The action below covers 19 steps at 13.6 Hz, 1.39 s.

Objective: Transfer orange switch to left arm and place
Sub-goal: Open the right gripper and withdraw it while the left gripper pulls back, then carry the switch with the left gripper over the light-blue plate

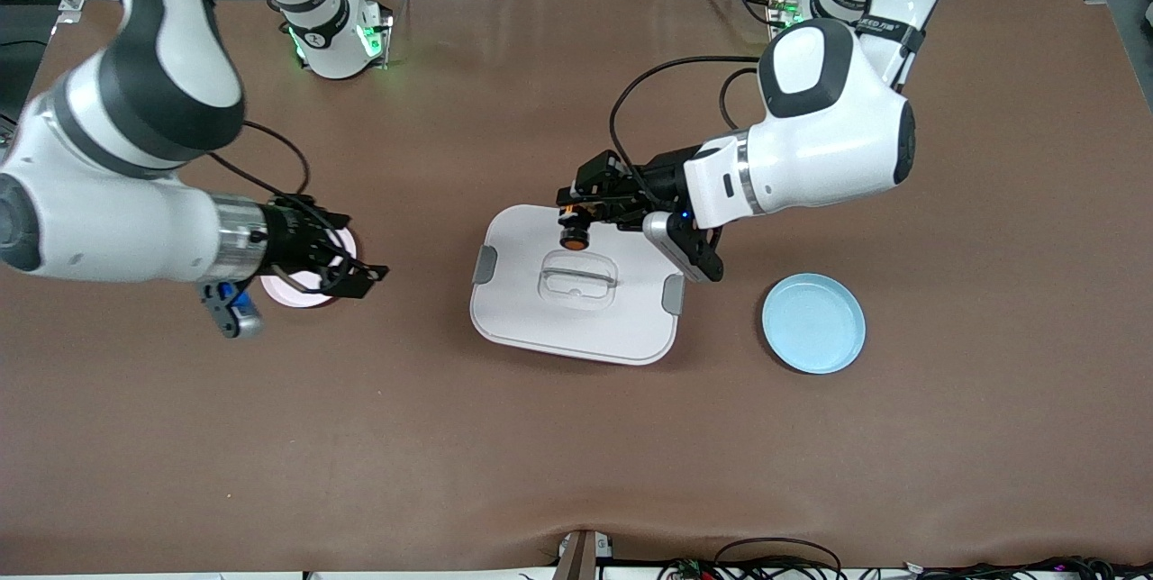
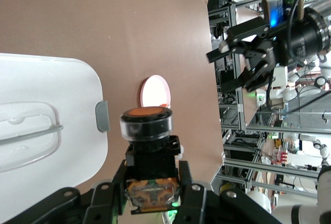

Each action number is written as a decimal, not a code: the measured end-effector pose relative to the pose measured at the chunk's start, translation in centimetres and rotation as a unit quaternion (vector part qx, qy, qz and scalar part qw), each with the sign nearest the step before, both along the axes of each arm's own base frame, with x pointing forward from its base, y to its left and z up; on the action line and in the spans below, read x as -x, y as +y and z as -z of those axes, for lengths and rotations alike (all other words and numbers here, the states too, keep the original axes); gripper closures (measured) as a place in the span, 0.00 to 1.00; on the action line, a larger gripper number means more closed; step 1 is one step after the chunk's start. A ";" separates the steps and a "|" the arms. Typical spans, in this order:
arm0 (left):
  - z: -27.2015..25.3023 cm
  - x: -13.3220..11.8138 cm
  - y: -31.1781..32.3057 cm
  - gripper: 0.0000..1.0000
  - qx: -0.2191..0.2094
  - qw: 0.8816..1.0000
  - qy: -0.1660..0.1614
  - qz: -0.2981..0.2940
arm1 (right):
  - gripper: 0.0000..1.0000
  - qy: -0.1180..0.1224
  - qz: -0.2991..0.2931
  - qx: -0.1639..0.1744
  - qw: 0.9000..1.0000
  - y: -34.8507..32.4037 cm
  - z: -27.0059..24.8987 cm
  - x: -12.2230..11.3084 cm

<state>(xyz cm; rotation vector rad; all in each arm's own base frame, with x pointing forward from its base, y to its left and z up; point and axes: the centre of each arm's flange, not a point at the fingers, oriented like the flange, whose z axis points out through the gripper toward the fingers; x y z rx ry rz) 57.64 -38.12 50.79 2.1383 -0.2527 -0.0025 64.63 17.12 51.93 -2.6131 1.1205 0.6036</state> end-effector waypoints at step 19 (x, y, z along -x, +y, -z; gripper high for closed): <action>-12.0 5.6 7.3 0.59 -0.158 0.987 -0.025 0.034 | 0.00 -0.020 -0.322 0.062 0.944 -16.4 -2.6 1.1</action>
